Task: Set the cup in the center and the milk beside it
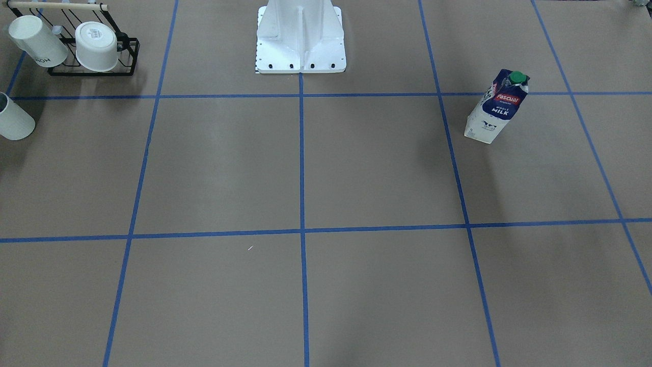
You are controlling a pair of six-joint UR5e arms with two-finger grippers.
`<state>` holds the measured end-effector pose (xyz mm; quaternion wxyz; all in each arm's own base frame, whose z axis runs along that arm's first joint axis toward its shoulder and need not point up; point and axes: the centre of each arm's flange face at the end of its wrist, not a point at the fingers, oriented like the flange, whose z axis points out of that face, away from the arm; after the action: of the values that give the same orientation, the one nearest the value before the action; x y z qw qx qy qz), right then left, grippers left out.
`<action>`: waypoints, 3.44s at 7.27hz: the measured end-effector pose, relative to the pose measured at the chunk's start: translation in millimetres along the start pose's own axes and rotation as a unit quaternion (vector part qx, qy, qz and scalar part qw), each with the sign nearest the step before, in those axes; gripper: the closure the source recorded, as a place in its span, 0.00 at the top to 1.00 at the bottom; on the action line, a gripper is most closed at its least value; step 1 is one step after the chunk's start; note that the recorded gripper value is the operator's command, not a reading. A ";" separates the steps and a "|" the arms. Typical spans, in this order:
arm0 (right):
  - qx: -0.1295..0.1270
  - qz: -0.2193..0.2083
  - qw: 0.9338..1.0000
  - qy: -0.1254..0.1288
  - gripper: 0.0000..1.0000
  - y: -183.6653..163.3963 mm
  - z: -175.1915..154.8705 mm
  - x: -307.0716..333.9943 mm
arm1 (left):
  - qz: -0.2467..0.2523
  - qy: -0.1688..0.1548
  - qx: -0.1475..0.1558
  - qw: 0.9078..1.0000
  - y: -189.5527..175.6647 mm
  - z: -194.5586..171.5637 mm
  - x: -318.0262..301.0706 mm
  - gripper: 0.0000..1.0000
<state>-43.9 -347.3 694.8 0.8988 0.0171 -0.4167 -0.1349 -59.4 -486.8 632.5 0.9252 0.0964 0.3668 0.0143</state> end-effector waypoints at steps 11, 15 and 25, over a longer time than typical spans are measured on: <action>0.009 -0.036 0.998 -0.055 0.00 -242.7 -81.3 -168.4 | 0.000 0.001 -0.002 1.000 -0.3 2.8 0.4 0.99; 0.001 0.032 0.999 -0.019 0.00 -366.5 -99.4 -387.0 | 0.021 0.012 0.000 1.000 -6.5 7.3 17.7 0.99; 0.046 0.013 0.998 0.044 1.00 -417.5 41.7 -603.3 | 0.053 0.014 0.021 0.998 -31.3 15.5 26.6 0.99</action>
<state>-542.4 -591.0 213.1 0.9161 0.0593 -0.3829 -0.1028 -30.8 -517.6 619.7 0.9157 0.1353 0.3741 0.0570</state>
